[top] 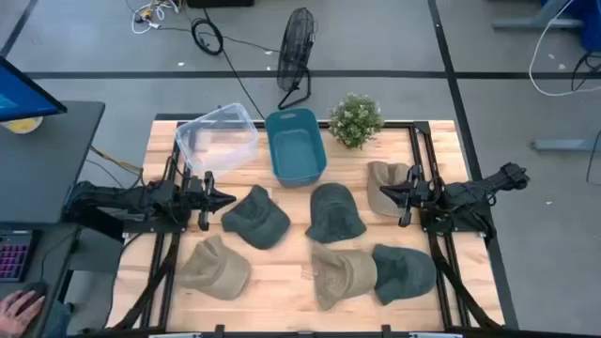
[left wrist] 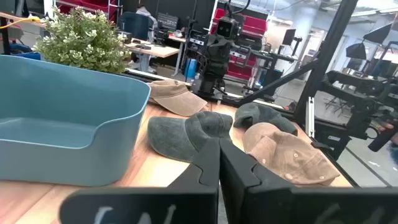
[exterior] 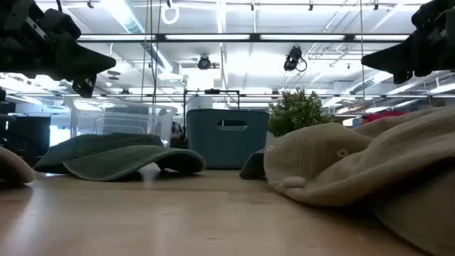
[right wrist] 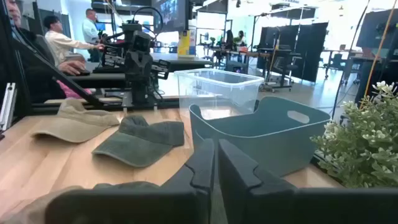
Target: Pick & Place hat
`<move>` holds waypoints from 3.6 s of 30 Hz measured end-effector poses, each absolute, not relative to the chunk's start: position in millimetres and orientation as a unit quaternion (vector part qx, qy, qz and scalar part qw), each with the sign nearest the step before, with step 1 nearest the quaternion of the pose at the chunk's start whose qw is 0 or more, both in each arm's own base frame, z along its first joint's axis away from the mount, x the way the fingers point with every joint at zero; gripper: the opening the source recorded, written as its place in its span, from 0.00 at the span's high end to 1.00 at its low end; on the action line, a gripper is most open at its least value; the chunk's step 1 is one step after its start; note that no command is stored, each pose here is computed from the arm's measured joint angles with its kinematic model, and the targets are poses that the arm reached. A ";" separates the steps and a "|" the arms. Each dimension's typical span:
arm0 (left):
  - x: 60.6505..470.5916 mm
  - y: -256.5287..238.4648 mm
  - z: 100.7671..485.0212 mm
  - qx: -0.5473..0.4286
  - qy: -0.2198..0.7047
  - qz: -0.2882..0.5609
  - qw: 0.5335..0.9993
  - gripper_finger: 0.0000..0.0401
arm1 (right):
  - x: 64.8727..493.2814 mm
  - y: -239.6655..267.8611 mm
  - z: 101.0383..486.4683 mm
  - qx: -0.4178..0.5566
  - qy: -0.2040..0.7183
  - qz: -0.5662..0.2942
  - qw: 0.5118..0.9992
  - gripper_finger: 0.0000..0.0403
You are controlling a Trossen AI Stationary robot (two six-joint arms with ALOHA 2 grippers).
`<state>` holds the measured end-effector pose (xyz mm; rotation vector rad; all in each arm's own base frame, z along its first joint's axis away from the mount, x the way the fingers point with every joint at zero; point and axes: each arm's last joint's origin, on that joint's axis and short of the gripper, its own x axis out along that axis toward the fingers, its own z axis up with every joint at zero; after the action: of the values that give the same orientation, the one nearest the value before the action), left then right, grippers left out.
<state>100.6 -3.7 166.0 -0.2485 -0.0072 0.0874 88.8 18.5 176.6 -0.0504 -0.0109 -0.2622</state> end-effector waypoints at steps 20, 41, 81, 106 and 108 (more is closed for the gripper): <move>100.5 -3.1 171.5 -0.126 -0.033 0.050 0.990 0.99 | 88.8 18.5 177.0 -0.038 -0.005 -0.131 0.991 0.93; 139.7 -6.1 258.3 -0.092 0.118 0.075 0.986 0.64 | 90.1 18.9 234.3 -0.126 -0.191 -0.118 0.966 0.91; 240.6 -43.8 154.0 -0.251 0.472 0.167 0.828 0.71 | 192.7 33.8 249.5 -0.094 0.122 -0.158 0.975 0.54; 219.6 -15.1 329.5 -0.024 0.314 0.439 0.842 0.98 | 192.4 33.8 248.2 -0.071 0.125 -0.161 0.976 0.54; 219.5 -8.3 331.6 -0.006 0.306 0.461 0.833 0.98 | 192.4 33.8 248.2 -0.071 0.125 -0.161 0.976 0.54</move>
<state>219.5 -8.3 331.6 -0.0123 0.6492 0.9780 192.4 33.8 248.2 -0.1434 0.2515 -0.3243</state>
